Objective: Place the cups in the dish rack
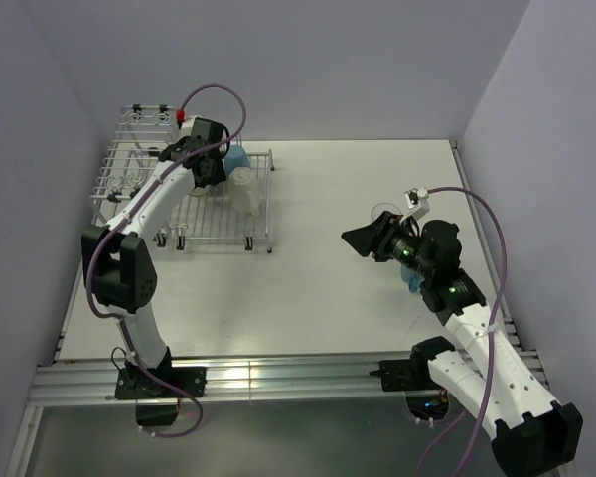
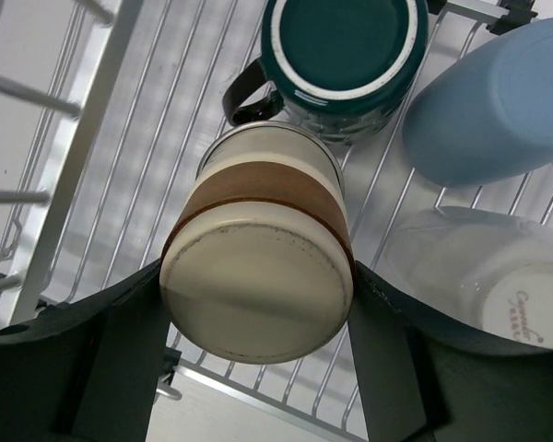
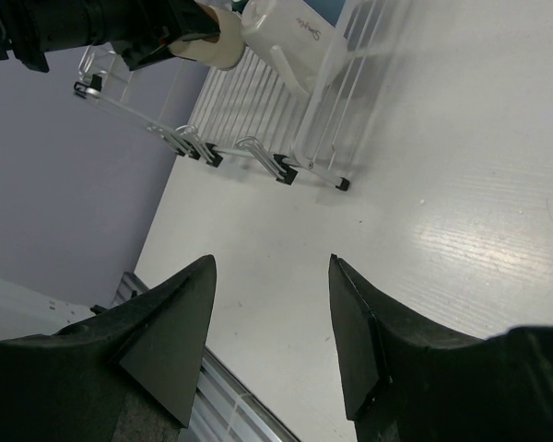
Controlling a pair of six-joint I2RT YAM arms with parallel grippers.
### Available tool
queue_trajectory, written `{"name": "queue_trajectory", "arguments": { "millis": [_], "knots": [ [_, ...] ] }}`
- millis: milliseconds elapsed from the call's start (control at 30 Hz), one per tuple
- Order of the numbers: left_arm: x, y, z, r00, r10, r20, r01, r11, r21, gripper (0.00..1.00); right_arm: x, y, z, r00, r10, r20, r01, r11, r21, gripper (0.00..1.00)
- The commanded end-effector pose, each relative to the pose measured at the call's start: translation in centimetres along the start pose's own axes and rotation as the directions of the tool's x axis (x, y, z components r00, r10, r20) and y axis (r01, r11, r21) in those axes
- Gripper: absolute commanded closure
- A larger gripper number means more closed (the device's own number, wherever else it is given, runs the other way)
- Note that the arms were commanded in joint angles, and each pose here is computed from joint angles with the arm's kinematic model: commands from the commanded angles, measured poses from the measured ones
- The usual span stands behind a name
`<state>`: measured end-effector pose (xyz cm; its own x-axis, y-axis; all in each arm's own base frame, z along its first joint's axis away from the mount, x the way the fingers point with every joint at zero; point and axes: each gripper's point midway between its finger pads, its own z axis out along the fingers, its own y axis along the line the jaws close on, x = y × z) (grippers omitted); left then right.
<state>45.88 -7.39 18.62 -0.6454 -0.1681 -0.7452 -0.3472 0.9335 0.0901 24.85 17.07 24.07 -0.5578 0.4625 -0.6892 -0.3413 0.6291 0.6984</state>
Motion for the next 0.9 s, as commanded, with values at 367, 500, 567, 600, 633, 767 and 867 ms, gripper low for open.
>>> {"name": "queue_trajectory", "arguments": {
  "millis": [367,500,567,600,633,767,867],
  "knots": [
    [0.2,-2.2,2.6,0.999,0.017,-0.051,-0.015,0.999,0.048,0.94,-0.5,1.4,-0.3,0.999,-0.040,0.003,0.040,0.998,-0.042,0.41],
    [1.0,-2.3,3.2,0.997,0.019,-0.072,-0.015,0.998,0.054,0.91,-0.4,1.2,-0.3,0.999,-0.039,0.000,0.039,0.998,-0.039,0.41],
    [1.3,-2.3,3.6,0.996,0.024,-0.083,-0.019,0.998,0.054,0.89,-0.3,1.3,-0.2,0.999,-0.039,-0.002,0.039,0.998,-0.041,0.41],
    [1.4,-2.3,3.6,0.996,0.025,-0.086,-0.021,0.998,0.054,0.87,-0.3,1.2,-0.2,0.999,-0.038,-0.005,0.038,0.999,-0.040,0.41],
    [1.6,-2.3,3.8,0.995,0.027,-0.093,-0.022,0.998,0.055,0.85,-0.3,1.2,-0.2,0.999,-0.038,-0.005,0.038,0.999,-0.040,0.41],
    [2.1,-2.4,4.0,0.994,0.026,-0.107,-0.020,0.998,0.063,0.81,-0.2,1.0,0.0,0.999,-0.035,-0.008,0.034,0.999,-0.037,0.41],
    [2.5,-2.5,4.3,0.993,0.029,-0.117,-0.022,0.998,0.064,0.77,-0.1,1.0,0.0,0.999,-0.033,-0.011,0.032,0.999,-0.038,0.41]
  ]
}}
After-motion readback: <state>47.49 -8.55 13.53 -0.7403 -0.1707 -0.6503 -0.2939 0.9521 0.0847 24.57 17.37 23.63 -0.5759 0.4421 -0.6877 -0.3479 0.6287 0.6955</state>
